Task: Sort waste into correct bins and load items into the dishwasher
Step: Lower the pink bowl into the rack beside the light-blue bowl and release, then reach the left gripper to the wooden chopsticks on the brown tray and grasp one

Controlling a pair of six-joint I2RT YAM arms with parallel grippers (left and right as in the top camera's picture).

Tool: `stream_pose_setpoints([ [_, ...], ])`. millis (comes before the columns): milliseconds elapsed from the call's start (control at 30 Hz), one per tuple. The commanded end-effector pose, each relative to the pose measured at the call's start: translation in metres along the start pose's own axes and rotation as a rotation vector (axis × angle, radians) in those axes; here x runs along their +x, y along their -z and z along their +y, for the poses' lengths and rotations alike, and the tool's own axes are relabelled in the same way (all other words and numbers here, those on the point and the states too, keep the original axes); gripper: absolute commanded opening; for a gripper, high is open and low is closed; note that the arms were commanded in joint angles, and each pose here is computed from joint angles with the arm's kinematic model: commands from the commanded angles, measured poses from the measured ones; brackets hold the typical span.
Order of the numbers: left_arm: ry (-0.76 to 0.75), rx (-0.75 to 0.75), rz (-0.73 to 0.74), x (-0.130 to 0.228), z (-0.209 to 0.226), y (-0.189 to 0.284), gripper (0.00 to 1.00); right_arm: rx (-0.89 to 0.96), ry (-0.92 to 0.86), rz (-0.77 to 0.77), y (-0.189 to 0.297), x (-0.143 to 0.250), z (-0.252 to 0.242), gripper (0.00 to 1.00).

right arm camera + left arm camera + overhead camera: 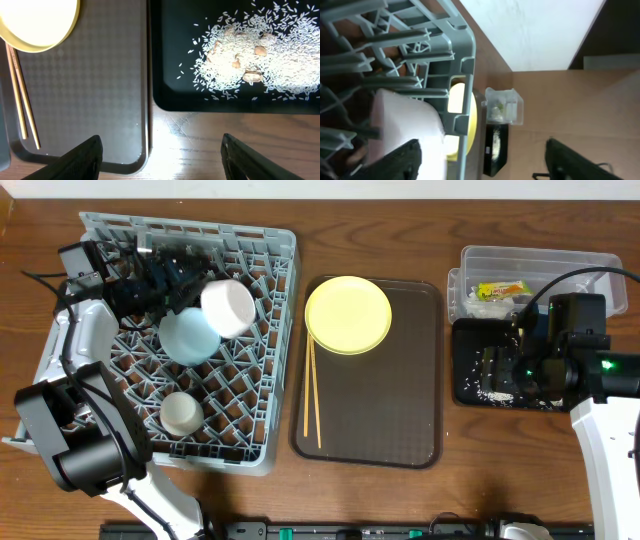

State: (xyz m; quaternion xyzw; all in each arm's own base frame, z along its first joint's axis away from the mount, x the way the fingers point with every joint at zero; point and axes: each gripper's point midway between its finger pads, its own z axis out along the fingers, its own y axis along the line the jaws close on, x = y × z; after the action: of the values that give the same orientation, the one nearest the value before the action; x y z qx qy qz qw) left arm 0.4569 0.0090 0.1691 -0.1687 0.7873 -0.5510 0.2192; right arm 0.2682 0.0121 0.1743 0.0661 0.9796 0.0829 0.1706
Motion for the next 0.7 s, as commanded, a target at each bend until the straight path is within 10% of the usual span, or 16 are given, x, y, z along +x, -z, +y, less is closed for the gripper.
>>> stream_pose_setpoints([
  [0,-0.048,-0.032,-0.035,-0.004,-0.013,0.008,0.82,0.006,-0.010,-0.007,0.002,-0.001,-0.003,0.74],
  [300,-0.261,-0.152,-0.125,0.015,-0.086,0.021,0.88,0.006,-0.010,-0.008,0.002,-0.001,-0.003,0.74],
  [667,-0.368,-0.815,0.006,0.148,-0.075,-0.007,0.93,0.006,-0.010,-0.007,0.002,-0.001,-0.003,0.75],
])
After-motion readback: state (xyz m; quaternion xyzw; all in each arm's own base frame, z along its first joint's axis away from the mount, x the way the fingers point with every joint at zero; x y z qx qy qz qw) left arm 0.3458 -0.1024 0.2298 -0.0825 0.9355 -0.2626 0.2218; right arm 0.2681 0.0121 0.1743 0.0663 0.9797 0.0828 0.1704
